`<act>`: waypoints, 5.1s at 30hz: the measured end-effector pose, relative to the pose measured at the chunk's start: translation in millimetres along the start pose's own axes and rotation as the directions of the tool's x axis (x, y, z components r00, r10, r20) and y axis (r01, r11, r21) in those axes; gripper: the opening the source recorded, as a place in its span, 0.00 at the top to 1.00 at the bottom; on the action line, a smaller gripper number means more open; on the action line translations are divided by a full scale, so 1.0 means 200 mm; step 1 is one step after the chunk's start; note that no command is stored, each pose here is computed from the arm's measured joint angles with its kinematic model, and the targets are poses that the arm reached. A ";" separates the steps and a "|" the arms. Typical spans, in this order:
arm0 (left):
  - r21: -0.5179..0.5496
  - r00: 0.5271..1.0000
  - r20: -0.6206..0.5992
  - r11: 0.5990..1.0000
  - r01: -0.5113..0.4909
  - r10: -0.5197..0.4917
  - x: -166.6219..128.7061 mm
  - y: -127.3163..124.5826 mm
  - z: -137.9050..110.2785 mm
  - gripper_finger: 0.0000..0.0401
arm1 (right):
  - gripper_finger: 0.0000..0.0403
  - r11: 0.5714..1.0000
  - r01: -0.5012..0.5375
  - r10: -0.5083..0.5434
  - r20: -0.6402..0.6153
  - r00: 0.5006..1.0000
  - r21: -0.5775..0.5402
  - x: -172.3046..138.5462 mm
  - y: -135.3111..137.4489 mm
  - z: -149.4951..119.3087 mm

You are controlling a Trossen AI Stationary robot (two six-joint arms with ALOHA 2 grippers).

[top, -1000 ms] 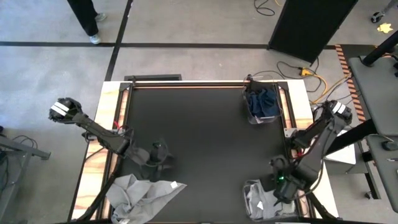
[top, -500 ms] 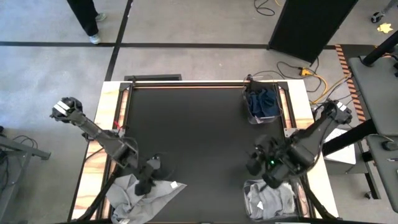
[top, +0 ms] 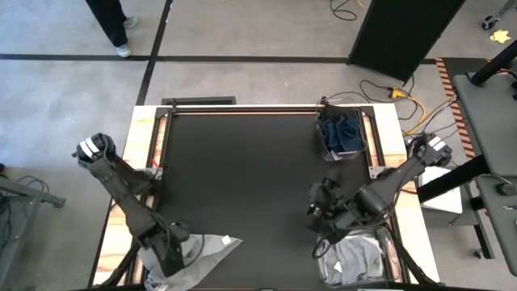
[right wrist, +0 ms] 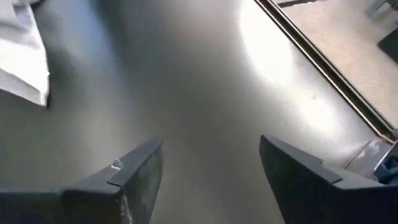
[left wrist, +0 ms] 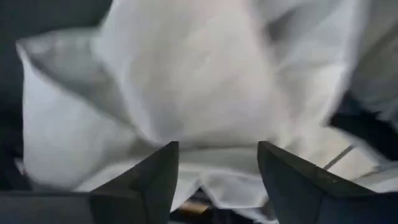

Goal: Sort towels by color in basket
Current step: Put the gray towel into the bottom transparent bin

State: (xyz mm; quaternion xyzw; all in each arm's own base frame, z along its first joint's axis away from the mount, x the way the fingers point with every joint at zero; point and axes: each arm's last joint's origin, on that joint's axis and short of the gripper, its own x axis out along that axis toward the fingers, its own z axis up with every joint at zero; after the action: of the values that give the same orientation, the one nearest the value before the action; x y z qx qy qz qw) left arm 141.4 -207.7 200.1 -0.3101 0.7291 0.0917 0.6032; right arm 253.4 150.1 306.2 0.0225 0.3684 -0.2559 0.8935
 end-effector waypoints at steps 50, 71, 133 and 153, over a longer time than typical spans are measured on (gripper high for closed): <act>0.390 0.272 0.908 0.882 -0.265 -0.320 -0.24 0.44 1.02 0.60 | 0.37 0.937 0.057 -0.017 0.118 0.993 -0.346 0.62 0.30 -0.11; 0.605 0.010 0.787 0.768 -0.210 -0.617 -0.07 0.61 0.57 0.48 | 0.24 0.984 -0.137 0.131 -0.055 0.990 -0.113 1.12 0.07 -0.09; 0.411 0.003 0.898 0.835 -0.367 -0.440 -0.10 0.67 0.55 0.48 | 0.98 0.819 0.332 0.270 -0.825 0.496 0.468 -0.06 0.31 -0.73; 0.389 -0.026 0.904 0.846 -0.364 -0.427 -0.12 0.68 0.54 0.40 | 0.61 0.825 0.231 0.398 -0.821 0.409 0.515 -0.09 0.32 -0.63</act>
State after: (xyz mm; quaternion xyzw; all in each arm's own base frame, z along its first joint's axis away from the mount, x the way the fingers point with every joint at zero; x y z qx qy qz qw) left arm 156.0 -38.1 161.9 0.0155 0.0531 0.0646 0.9964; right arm 191.2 241.5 216.9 0.4354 0.6980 -0.2490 0.5112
